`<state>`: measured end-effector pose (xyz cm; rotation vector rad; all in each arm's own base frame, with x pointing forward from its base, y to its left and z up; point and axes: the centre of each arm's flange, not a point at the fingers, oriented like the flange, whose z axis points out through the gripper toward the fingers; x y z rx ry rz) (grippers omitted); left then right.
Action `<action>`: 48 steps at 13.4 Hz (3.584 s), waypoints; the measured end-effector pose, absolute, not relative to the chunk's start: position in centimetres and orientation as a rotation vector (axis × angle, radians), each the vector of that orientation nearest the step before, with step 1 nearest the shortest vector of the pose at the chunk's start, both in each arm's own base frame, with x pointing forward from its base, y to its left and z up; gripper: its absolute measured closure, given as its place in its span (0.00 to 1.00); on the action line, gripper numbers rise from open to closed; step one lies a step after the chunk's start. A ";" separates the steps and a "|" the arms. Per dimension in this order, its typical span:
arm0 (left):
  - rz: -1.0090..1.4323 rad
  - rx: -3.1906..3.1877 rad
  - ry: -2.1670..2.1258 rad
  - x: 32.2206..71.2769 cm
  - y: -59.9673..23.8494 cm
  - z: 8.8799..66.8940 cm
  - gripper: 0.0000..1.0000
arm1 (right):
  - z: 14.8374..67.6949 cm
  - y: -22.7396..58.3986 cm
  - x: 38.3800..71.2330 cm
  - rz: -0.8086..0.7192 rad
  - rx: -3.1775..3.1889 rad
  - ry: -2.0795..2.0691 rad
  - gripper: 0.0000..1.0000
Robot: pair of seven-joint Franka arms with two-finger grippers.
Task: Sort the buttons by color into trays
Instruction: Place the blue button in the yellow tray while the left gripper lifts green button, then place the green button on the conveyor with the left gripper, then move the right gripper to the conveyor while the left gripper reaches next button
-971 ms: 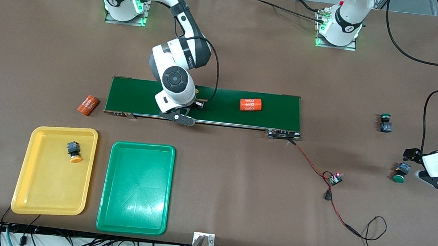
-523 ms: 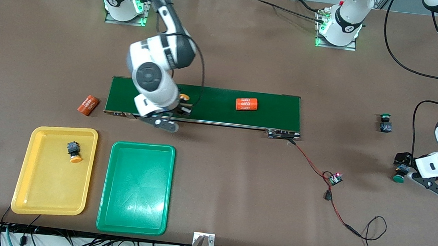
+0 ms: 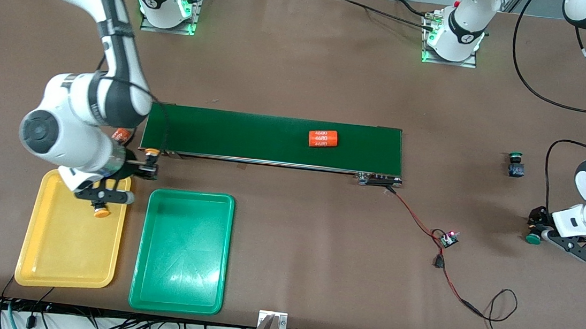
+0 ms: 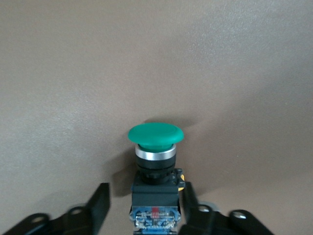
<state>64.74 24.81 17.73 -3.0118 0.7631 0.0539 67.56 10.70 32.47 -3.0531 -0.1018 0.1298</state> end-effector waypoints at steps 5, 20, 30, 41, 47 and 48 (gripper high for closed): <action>0.231 -3.065 0.817 64.6 22.7 20.9 0.59 | 29.6 1.5 69.8 0.117 -3.019 -0.462 0.67; 0.605 -3.197 0.399 59.1 -23.7 30.8 0.59 | 19.2 -10.5 73.1 -0.135 -2.913 -1.199 0.67; 0.661 -3.146 -0.028 51.3 -30.1 25.5 0.59 | 27.8 -9.4 73.1 -0.086 -2.820 -1.010 0.00; 0.515 -3.170 -0.184 55.0 -24.7 34.0 0.00 | 42.1 2.9 69.7 0.117 -2.875 -0.541 0.00; 0.482 -3.061 -0.485 59.4 -5.5 34.8 0.00 | 45.3 12.5 67.0 0.257 -2.980 -0.074 0.00; 0.487 -3.051 -0.448 59.4 -3.1 34.3 0.00 | 45.4 14.0 66.4 0.295 -2.999 0.057 0.00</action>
